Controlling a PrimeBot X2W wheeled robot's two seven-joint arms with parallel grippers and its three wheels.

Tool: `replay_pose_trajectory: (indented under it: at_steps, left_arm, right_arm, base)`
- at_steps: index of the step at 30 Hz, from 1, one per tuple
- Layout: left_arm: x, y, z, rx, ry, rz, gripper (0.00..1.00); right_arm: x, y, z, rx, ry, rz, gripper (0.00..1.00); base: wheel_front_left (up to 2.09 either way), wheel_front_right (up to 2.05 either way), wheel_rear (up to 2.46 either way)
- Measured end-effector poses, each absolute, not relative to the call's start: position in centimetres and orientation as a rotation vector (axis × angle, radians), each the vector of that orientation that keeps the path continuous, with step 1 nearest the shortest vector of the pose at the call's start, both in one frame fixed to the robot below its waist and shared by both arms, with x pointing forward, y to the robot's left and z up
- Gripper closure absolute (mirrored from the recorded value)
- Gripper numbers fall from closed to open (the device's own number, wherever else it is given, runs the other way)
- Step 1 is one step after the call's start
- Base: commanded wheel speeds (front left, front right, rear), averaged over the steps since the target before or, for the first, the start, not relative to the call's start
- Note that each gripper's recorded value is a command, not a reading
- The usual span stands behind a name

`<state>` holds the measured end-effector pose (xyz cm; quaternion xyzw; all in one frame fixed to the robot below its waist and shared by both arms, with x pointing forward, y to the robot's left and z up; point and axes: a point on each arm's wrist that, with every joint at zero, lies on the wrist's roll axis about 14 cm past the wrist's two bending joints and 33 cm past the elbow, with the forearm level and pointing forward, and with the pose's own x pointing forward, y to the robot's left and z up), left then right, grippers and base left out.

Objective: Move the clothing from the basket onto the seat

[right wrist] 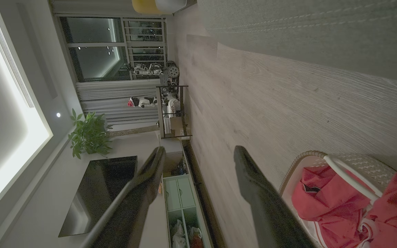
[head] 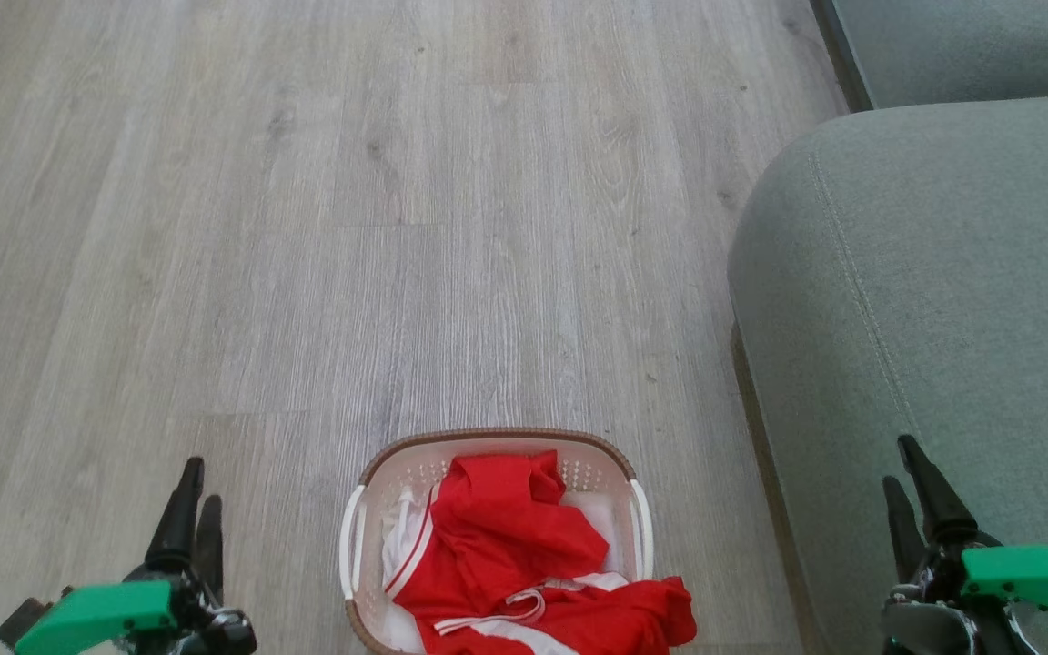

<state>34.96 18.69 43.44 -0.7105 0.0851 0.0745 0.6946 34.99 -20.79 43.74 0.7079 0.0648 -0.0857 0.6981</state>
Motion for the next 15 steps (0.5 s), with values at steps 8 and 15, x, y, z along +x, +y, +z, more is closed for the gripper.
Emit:
replay_pose_trajectory:
  at_steps: [8, 15]
  left_arm:
    - [35.2, 18.7, 44.0, -1.582, 0.165, 0.163, 0.0]
    - [35.5, 18.7, 44.5, -1.555, 0.148, 0.153, 0.0]
  right_arm:
    - [35.2, -20.7, 44.4, 1.574, 0.124, -0.176, 0.0]
    - [35.5, -20.6, 45.3, 1.56, 0.092, -0.162, 0.0]
  base:
    - [0.0, 0.0, 0.0]
    - [0.0, 0.0, 0.0]
